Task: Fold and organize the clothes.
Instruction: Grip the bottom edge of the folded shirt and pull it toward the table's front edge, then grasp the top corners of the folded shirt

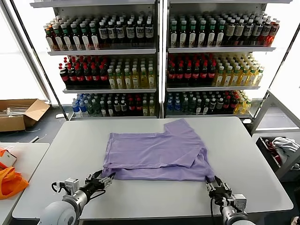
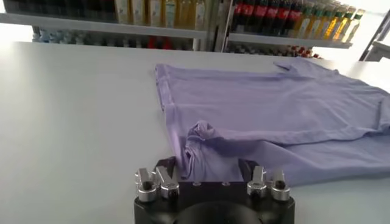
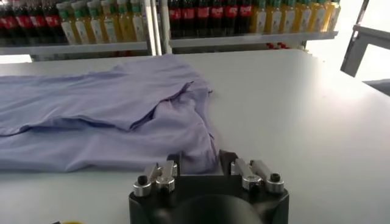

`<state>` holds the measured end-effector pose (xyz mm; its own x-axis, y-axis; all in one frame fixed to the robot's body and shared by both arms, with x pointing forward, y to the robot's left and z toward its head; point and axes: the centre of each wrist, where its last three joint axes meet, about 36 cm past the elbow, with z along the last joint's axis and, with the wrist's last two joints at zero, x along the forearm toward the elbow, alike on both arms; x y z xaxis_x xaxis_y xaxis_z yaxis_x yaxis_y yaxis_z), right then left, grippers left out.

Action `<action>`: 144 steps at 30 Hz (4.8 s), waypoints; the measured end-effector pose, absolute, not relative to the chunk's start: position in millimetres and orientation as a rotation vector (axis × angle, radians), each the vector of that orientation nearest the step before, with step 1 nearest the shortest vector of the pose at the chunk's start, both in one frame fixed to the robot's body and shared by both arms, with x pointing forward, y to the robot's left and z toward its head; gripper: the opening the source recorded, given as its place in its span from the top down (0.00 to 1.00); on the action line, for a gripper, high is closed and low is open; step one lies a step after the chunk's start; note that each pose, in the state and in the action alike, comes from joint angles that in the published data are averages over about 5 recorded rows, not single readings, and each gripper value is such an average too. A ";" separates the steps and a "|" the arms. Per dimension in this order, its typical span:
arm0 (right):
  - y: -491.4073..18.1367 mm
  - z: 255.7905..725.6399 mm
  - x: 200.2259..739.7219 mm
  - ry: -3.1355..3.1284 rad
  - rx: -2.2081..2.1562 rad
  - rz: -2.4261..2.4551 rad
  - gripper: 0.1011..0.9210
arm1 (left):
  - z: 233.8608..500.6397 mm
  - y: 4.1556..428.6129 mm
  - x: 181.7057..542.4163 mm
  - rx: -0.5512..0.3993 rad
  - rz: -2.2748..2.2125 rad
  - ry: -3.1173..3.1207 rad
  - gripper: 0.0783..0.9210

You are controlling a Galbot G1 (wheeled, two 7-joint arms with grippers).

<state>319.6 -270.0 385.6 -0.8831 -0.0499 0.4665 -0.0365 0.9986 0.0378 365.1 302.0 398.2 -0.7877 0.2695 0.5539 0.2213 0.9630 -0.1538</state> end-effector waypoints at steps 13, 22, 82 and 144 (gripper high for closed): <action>-271.5 391.0 317.9 -2.677 0.106 -0.043 0.99 | 392.4 304.8 358.6 -0.339 0.112 -2.493 0.85; -275.6 401.5 303.6 -2.683 0.134 -0.033 0.99 | 396.7 308.8 339.8 -0.329 0.108 -2.483 0.97; -376.7 474.7 430.1 -2.739 0.440 0.133 0.12 | 457.7 388.5 377.1 -0.435 -0.086 -2.570 0.12; -263.8 404.1 646.9 -2.526 0.587 0.021 0.90 | 381.8 370.8 511.7 -0.510 -0.026 -2.480 0.88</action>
<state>646.9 -263.8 404.1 -0.7586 -0.4042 0.5111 -0.4127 0.9050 0.1032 511.7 370.8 381.8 -0.7460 0.3533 0.5646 0.3650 0.9259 -0.0971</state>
